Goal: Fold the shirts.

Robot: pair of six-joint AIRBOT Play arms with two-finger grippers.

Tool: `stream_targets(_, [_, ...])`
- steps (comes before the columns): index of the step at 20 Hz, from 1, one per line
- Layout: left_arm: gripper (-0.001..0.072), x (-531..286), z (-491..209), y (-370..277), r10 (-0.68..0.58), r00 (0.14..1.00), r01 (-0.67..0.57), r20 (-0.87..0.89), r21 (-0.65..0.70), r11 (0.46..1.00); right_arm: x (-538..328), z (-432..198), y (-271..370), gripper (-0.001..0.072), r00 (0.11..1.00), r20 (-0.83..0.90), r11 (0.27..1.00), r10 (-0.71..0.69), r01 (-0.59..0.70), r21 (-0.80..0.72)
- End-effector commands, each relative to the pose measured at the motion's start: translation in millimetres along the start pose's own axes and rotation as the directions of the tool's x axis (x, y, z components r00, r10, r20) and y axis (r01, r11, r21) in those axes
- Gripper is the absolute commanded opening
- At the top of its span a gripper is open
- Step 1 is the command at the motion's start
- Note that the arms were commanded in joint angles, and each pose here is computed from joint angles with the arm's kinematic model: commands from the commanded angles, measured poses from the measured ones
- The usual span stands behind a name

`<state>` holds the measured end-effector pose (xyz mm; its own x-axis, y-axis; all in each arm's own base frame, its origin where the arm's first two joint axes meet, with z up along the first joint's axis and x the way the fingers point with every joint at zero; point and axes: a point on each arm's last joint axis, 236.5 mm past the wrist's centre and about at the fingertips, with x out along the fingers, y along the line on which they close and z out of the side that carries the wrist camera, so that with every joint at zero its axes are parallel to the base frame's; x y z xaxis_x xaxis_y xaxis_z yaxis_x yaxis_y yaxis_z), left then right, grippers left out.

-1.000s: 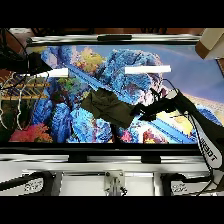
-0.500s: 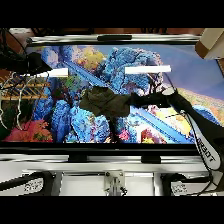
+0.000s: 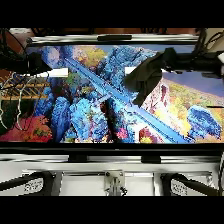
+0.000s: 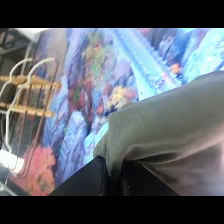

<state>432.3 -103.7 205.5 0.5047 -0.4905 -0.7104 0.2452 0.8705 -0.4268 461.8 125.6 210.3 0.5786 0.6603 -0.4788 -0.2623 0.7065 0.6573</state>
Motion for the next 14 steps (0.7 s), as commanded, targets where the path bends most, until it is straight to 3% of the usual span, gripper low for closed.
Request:
stream_targets(1, [0.0033,0,0,0,0.000,1.000,0.000,0.001,0.015,1.000,-42,32,-13,0.0059,0.993,0.093,0.997,-0.077,0.077,0.006])
stream_targets(10, [0.0033,0,0,0,0.000,1.000,0.000,0.000,0.014,1.000,-98,133,-97,0.0059,0.833,0.489,0.966,-0.257,0.232,0.113])
stream_targets(12, [0.0033,0,0,0,0.000,1.000,0.000,0.000,0.014,1.000,-107,131,-111,0.0059,0.826,0.477,0.952,-0.299,0.293,0.089])
stream_targets(14, [0.0033,0,0,0,0.000,1.000,0.000,0.000,0.014,1.000,-114,89,-151,0.0059,0.848,0.299,0.896,-0.439,0.437,0.077])
